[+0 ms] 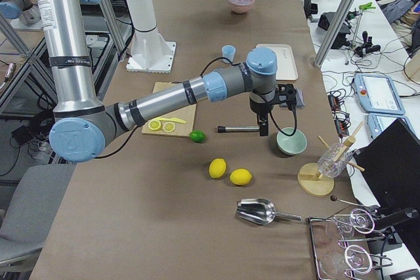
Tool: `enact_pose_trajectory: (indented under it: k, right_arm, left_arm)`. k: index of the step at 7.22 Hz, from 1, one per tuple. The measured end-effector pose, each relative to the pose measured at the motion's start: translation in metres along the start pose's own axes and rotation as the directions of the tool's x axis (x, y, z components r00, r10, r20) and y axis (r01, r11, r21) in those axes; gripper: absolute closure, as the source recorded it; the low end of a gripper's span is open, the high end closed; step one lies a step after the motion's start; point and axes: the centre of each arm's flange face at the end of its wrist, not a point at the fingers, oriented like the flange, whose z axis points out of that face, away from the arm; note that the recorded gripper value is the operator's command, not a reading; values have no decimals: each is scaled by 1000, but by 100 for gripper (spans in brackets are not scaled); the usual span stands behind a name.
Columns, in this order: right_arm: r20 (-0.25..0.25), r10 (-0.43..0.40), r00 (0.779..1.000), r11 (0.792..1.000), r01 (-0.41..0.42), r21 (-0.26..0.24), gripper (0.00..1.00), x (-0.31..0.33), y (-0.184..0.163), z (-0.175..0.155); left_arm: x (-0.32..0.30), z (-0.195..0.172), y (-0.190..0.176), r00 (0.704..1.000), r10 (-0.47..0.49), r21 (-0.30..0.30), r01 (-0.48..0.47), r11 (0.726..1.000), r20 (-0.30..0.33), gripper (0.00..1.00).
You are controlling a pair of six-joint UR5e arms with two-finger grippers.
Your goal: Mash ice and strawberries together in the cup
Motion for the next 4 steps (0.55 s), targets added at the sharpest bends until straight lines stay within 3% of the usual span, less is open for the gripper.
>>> enact_pose_trajectory:
  k: [4]
  right_arm:
    - [-3, -7, 1000, 1000, 7, -5, 0, -2, 7, 3]
  left_arm:
    - [5, 21, -5, 1000, 7, -8, -7, 1000, -5, 3]
